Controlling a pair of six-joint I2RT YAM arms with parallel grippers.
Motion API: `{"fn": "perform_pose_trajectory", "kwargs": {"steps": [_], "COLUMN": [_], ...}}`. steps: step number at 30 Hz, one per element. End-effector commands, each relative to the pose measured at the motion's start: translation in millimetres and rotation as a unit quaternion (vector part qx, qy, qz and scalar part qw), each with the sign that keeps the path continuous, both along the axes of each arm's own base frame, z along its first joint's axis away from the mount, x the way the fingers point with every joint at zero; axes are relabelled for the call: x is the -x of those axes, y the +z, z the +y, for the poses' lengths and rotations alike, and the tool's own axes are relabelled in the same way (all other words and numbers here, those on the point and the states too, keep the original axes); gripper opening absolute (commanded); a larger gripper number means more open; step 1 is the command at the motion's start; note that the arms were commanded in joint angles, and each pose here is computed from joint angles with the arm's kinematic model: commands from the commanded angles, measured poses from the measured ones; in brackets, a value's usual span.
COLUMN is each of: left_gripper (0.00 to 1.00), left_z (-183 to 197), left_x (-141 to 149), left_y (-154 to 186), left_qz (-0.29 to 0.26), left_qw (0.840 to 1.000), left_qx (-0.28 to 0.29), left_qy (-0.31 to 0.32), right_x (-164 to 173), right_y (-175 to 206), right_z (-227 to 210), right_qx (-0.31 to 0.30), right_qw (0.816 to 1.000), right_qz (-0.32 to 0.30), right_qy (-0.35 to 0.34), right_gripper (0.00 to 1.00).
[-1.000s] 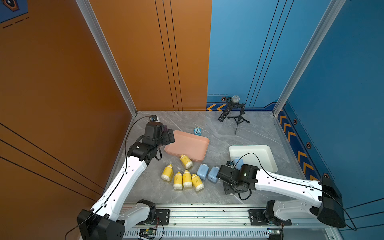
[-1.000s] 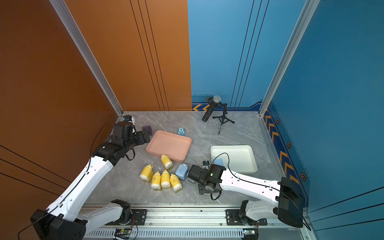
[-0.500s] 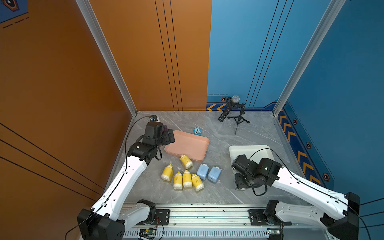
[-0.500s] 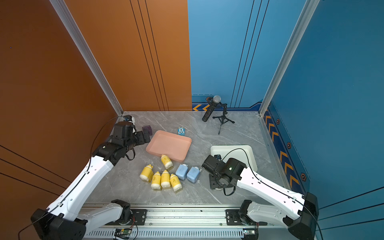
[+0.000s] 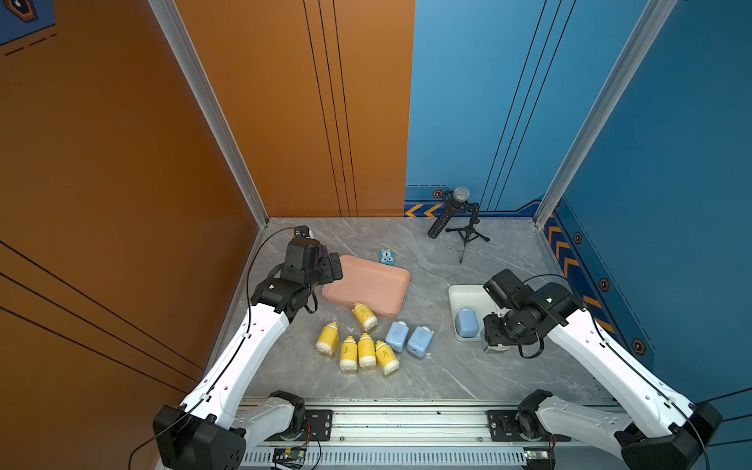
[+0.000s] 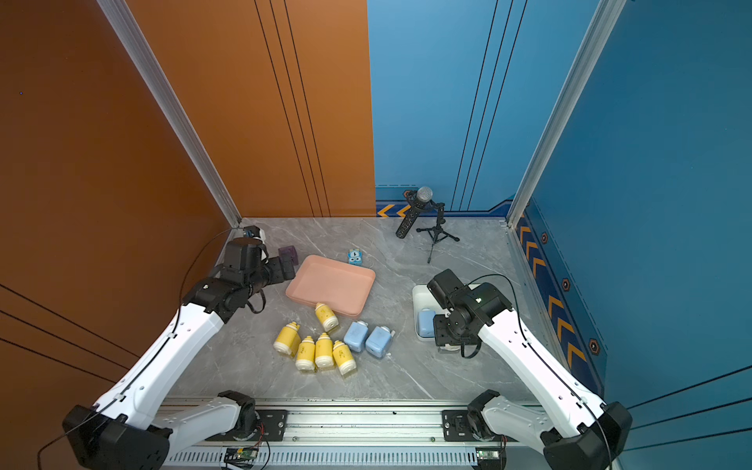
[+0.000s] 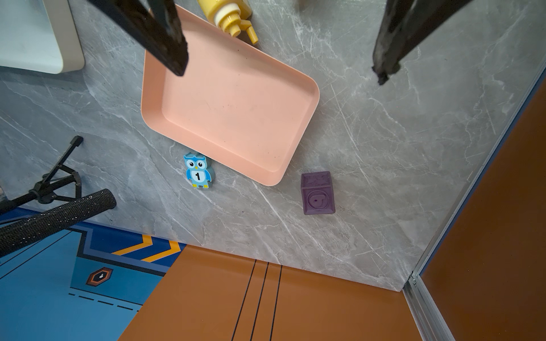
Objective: Place the pencil sharpeners by color into the storage box
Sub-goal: Place the pencil sharpener in the storage box.
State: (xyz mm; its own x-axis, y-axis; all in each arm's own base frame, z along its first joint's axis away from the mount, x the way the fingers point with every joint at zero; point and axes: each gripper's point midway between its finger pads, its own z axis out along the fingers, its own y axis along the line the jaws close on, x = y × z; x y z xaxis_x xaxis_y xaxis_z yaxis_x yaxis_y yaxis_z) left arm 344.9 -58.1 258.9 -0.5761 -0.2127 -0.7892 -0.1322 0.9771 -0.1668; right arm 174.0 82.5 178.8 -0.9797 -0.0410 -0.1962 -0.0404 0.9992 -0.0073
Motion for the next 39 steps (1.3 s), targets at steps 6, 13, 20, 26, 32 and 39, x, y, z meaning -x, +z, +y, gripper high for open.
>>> {"fn": "perform_pose_trajectory", "kwargs": {"steps": [6, 13, 20, 26, 32, 39], "left_gripper": [0.98, 0.98, 0.98, 0.98, 0.98, 0.98], "left_z": [-2.3, -2.2, -2.4, -2.1, -2.2, -2.1], "left_x": [3.9, 4.1, 4.3, 4.5, 4.2, 4.2], "left_y": [-6.5, -5.2, -4.5, -2.8, -3.7, -4.3], "left_qz": [0.011, 0.01, 0.009, 0.007, 0.008, 0.009], "left_qw": [1.0, 1.0, 1.0, 1.0, 1.0, 1.0], "left_qx": [0.002, 0.002, 0.005, 0.008, 0.009, 0.008], "left_qy": [-0.006, -0.006, -0.007, -0.007, -0.007, -0.007], "right_x": [-24.1, -46.7, -67.1, -81.0, -91.8, -94.4], "right_y": [-5.1, -19.5, -34.0, -40.2, -47.8, -55.5], "right_z": [-18.2, -23.3, -23.6, -24.0, -24.2, -28.0], "right_qx": [0.011, 0.01, 0.015, 0.022, 0.027, 0.038], "right_qw": [1.0, 1.0, 0.999, 0.999, 0.999, 0.999], "right_qz": [0.013, 0.029, 0.04, 0.034, 0.022, 0.018], "right_qy": [0.005, -0.008, -0.014, -0.018, -0.025, -0.029], "right_gripper": [0.4, 0.39, 0.38, 0.38, 0.38, 0.37]}}
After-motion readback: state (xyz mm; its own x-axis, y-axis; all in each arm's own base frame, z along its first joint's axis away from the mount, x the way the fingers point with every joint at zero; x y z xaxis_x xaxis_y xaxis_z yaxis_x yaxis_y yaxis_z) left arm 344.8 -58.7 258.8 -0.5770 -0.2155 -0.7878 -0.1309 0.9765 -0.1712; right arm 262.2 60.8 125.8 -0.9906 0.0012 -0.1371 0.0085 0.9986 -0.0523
